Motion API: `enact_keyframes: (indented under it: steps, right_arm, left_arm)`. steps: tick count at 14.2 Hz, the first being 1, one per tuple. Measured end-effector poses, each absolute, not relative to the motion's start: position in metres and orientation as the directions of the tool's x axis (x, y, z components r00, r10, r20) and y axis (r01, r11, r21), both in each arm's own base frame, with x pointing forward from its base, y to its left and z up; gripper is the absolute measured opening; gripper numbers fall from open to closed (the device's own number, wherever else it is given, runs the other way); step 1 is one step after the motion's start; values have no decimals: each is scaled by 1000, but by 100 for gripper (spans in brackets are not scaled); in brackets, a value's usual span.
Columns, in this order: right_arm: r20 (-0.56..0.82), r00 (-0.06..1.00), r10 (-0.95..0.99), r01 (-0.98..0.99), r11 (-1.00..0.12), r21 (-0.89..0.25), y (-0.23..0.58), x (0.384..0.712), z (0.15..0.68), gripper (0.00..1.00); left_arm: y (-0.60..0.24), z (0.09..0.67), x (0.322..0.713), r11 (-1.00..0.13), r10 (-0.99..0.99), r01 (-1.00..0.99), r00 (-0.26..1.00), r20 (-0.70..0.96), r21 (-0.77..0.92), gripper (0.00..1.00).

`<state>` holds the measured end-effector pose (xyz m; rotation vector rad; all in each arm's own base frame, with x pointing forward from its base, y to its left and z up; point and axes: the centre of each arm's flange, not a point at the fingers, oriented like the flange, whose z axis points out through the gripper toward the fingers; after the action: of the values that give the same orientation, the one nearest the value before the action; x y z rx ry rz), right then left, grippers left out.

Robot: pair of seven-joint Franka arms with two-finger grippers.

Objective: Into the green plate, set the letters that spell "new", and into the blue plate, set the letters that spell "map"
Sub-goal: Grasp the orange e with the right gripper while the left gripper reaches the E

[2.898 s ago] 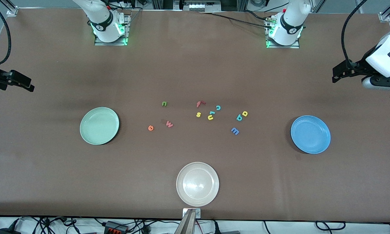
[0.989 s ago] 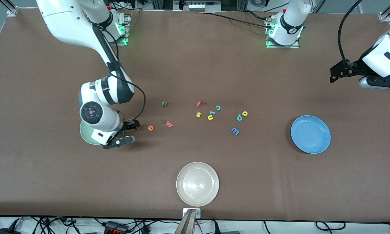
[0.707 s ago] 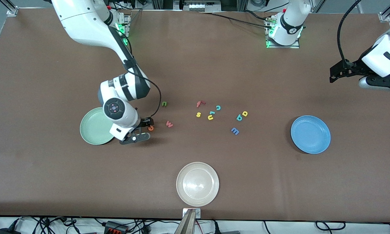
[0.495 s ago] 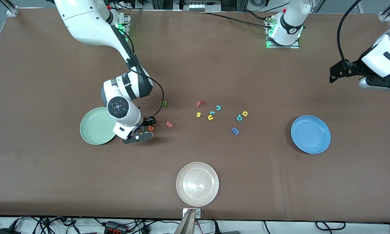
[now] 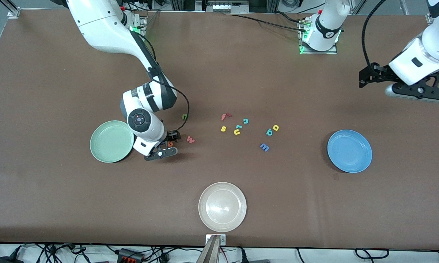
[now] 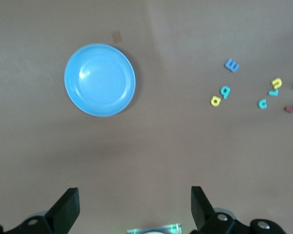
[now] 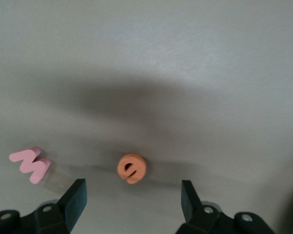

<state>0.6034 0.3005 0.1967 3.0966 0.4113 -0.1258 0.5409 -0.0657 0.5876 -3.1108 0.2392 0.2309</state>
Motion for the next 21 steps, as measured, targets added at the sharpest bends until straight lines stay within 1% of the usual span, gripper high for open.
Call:
enact_keyframes:
  steps: [1, 2, 3, 6, 7, 8, 9, 12, 14, 16, 18, 20, 21]
  right_arm:
    - [-87, 961, 263, 265, -964, 6, 304, 601, 190, 86]
    - [-88, 960, 264, 266, -964, 7, 306, 600, 185, 80]
    - [-89, 960, 264, 266, -964, 7, 306, 599, 181, 78]
    - [-89, 961, 262, 264, -965, 9, 305, 601, 180, 74]
    - [-88, 961, 262, 263, -965, 9, 305, 601, 180, 67]
    - [-86, 961, 261, 263, -965, 9, 305, 602, 181, 67]
    - [-85, 962, 261, 263, -965, 9, 305, 602, 181, 59]
    - [-82, 962, 259, 261, -965, 9, 304, 604, 182, 58]
    - [-85, 962, 258, 260, -966, 11, 304, 603, 180, 58]
    - [-87, 962, 257, 259, -966, 12, 303, 603, 178, 58]
    - [-90, 962, 257, 259, -966, 13, 302, 603, 176, 57]
    - [-92, 962, 257, 259, -966, 14, 302, 603, 174, 57]
    - [-91, 962, 256, 259, -966, 14, 302, 603, 175, 54]
  left_arm:
    - [-70, 575, 544, -987, -159, -162, 971, -179, 1, 100]
    - [-76, 553, 552, -985, -168, -171, 962, -217, 5, 100]
    - [-84, 527, 562, -983, -179, -183, 952, -248, 10, 100]
    - [-120, 452, 594, -965, -261, -260, 929, -263, 39, 100]
    - [-137, 434, 600, -952, -304, -300, 920, -248, 52, 100]
    - [-156, 416, 605, -941, -339, -333, 912, -232, 63, 100]
    - [-171, 396, 609, -932, -361, -354, 906, -219, 72, 100]
    - [-214, 332, 621, -908, -419, -410, 894, -158, 90, 100]
    - [-251, 303, 618, -902, -430, -421, 894, -128, 90, 100]
    - [-271, 291, 614, -950, -310, -303, 943, -122, 74, 100]
    - [-269, 288, 616, -993, -115, -109, 984, -133, 48, 100]
    - [-268, 278, 616, -995, 95, 98, 984, -153, 13, 100]
    - [-270, 270, 614, -979, 201, 202, 966, -163, -8, 100]
